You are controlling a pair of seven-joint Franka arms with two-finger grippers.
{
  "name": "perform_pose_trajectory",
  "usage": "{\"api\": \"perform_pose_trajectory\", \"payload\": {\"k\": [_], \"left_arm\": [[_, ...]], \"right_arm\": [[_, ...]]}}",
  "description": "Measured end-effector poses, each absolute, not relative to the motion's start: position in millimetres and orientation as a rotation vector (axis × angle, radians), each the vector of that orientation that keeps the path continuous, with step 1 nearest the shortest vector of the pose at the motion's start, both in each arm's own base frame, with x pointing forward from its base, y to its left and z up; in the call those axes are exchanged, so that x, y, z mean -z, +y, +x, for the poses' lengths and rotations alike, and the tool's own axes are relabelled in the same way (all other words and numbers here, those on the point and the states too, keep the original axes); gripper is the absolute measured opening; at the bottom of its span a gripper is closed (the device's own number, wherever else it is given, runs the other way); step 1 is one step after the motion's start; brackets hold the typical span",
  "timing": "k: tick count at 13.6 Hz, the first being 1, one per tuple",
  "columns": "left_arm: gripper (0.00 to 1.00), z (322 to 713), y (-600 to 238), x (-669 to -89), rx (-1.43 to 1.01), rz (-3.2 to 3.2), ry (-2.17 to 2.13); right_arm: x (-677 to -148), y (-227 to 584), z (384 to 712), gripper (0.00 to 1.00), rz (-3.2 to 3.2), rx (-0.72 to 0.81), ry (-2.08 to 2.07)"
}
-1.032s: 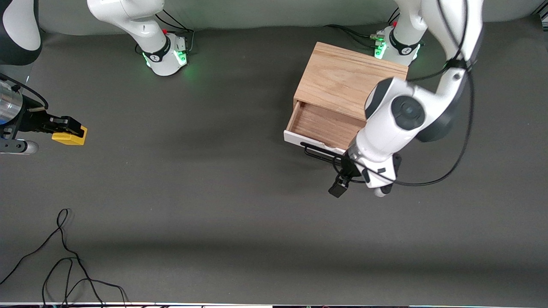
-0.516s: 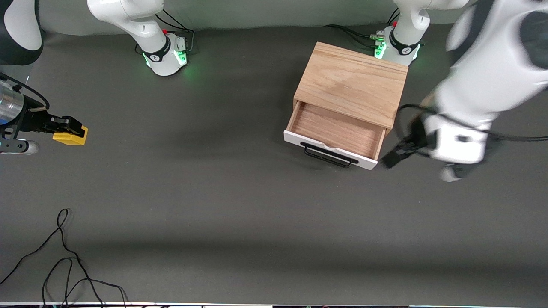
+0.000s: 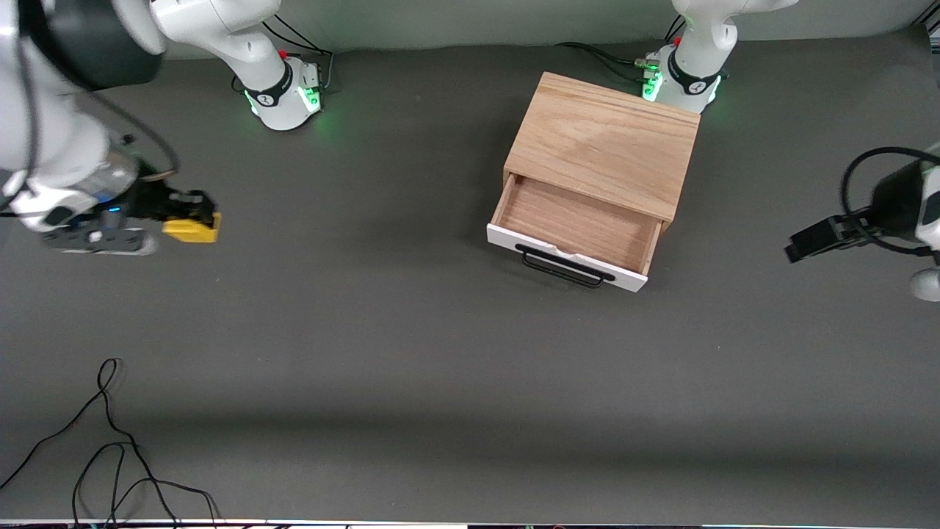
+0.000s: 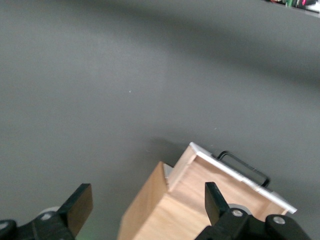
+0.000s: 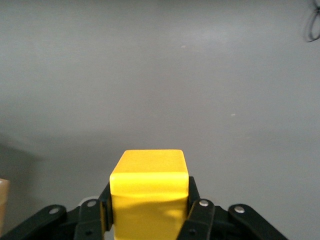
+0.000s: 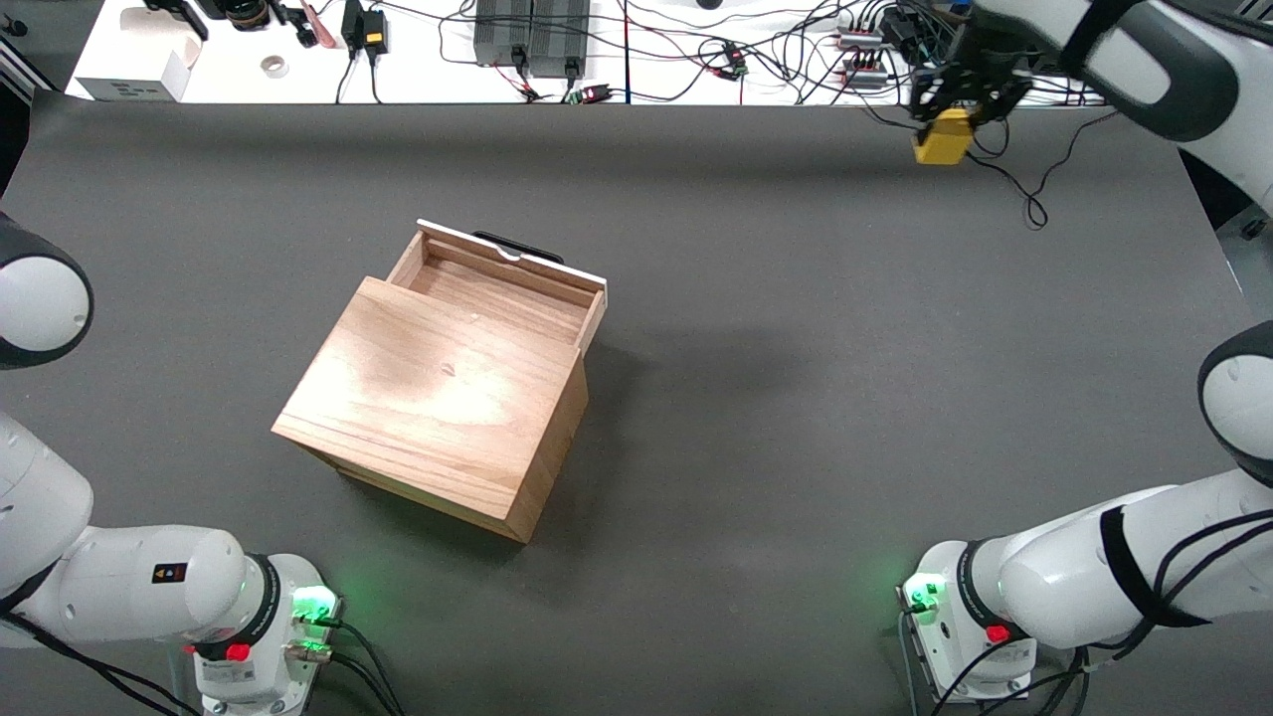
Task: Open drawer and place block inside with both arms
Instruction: 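Carry the cube over the drawer with the right gripper while the left gripper withdraws, then lower the cube into the drawer and open the right gripper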
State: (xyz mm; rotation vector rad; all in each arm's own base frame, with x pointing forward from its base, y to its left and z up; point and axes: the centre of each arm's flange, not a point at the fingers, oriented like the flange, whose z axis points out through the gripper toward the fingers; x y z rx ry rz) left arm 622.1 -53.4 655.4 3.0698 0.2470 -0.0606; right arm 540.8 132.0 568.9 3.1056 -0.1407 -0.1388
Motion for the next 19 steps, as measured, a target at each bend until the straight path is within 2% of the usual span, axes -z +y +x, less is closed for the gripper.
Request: {"api": "perform_pose_trajectory", "payload": {"k": [3,7,9,13,19], "left_arm": [[1.00,616,-31,-651,0.130,3.098,0.047],[1.00,598,-43,-640,0.260,3.110,-0.024],[1.00,590,-49,-643,0.273,3.114,-0.039],[1.00,587,-49,-639,0.300,3.114,-0.056],[1.00,574,-69,-638,0.285,3.130,-0.111]], "right_arm": [[-570,213,522,0.55,3.110,0.090,-0.200],[-558,336,508,0.55,3.098,0.036,-0.287],[-539,394,506,0.55,3.096,0.045,-0.379],[-497,486,498,0.55,3.103,-0.032,-0.529],[-436,574,451,0.55,3.108,-0.074,-0.590]]}}
